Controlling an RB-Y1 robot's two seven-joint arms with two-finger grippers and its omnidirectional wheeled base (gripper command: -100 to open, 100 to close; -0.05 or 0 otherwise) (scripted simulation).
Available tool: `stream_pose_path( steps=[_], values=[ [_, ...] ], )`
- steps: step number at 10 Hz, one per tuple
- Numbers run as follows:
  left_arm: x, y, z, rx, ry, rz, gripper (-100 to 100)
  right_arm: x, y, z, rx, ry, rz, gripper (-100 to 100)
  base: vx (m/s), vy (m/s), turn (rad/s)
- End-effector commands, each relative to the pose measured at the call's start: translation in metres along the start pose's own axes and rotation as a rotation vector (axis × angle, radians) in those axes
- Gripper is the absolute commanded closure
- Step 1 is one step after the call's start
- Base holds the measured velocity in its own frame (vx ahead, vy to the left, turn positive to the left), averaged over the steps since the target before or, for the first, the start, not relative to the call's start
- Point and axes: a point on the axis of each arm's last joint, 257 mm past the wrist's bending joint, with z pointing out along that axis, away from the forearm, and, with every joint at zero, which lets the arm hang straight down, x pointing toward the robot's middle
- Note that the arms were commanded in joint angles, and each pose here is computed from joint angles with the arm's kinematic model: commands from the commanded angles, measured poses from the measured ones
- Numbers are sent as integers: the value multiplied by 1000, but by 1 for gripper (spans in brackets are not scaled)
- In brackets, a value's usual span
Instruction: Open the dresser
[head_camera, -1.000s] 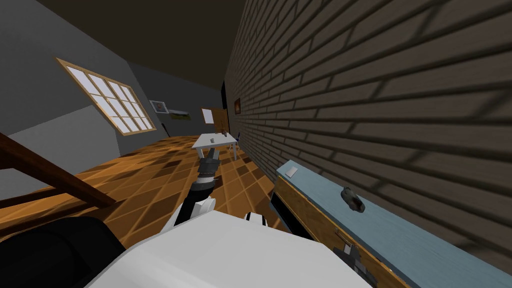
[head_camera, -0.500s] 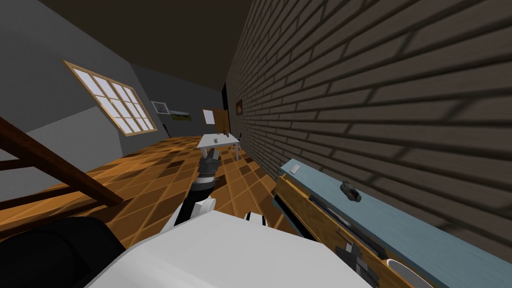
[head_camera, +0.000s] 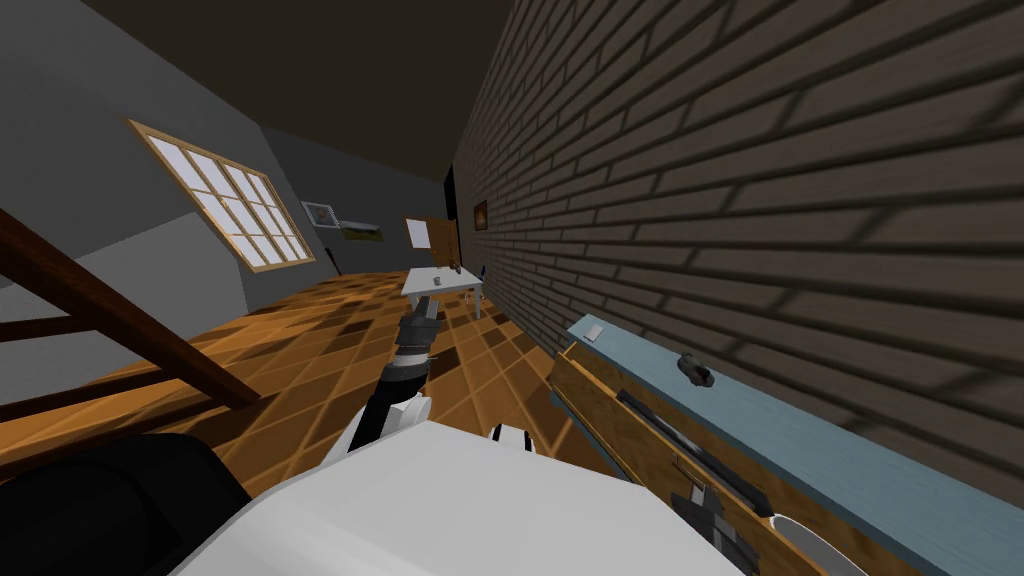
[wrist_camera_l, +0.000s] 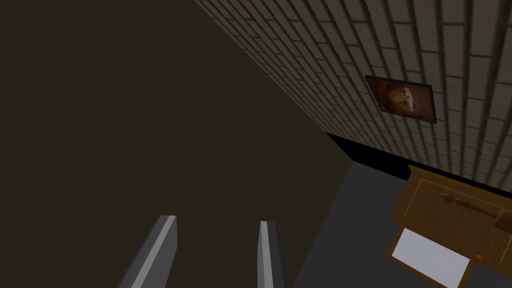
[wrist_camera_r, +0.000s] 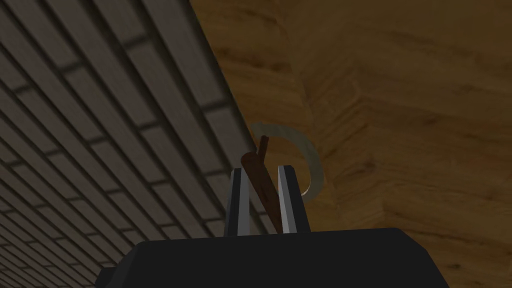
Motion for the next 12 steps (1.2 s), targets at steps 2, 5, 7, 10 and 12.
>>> stream_pose_path(
  steps=[2, 5, 7, 10, 12],
  values=[
    [0, 0, 0, 0, 0, 0, 0, 9, -11, 38, 2, 4, -7, -100, -51, 86, -1],
    [0, 0, 0, 0, 0, 0, 0, 16, -25, 75, 5, 5, -10, -100, -58, 96, 8],
    [0, 0, 0, 0, 0, 0, 0, 18, -35, 100, 7, 4, -10, -100, -71, 103, 7],
    [0, 0, 0, 0, 0, 0, 0, 19, -41, 113, 8, 3, -10, -100, -21, 55, 0],
    [0, 0, 0, 0, 0, 0, 0, 21, -43, 116, 3, 4, -11, -100, -30, 54, 6]
  ],
)
